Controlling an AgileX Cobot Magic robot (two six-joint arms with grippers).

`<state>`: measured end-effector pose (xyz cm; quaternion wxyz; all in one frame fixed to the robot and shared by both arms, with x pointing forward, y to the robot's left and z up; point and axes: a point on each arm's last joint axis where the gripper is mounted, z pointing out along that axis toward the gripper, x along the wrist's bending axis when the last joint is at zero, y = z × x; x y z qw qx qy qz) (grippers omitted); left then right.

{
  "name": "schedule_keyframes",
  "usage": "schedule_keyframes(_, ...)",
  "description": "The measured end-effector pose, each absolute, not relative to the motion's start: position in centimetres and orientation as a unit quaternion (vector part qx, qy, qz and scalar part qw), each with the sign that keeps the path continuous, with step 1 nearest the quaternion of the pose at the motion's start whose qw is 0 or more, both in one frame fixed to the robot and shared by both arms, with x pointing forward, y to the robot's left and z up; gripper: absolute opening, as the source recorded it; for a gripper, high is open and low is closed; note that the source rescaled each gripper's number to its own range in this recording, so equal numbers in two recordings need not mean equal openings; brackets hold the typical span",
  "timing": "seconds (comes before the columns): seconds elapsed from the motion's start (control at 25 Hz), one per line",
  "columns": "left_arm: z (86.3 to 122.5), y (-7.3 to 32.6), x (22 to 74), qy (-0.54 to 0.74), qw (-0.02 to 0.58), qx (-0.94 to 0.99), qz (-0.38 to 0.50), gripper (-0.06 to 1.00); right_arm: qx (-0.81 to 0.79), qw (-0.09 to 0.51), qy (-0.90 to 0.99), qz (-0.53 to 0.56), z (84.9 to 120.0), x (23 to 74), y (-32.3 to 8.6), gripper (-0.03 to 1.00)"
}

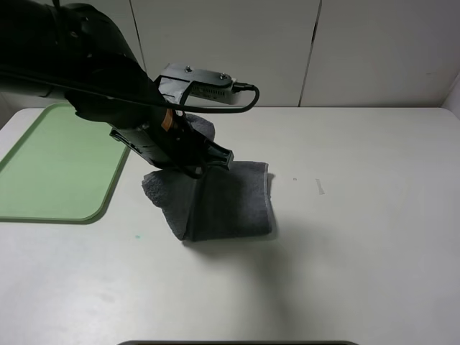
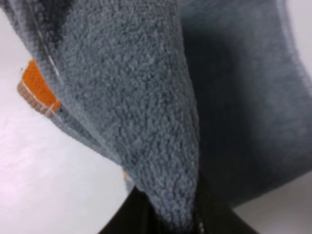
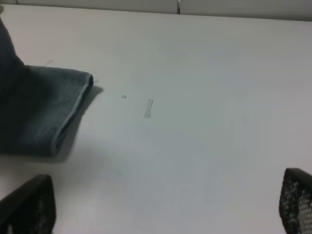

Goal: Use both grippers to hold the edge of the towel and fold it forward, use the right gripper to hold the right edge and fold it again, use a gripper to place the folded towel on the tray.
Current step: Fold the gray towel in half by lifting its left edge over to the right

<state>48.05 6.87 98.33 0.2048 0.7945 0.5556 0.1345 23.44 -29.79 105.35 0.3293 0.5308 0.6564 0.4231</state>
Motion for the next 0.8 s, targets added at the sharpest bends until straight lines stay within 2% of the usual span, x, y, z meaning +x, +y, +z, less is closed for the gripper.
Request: schedule_keyframes(0.8,93.2,4.1,49.5,0.547,0.237,0.797,0.094,0.09,0.531,0.329,0.656,0.423,105.4,23.4,-29.8,1.0)
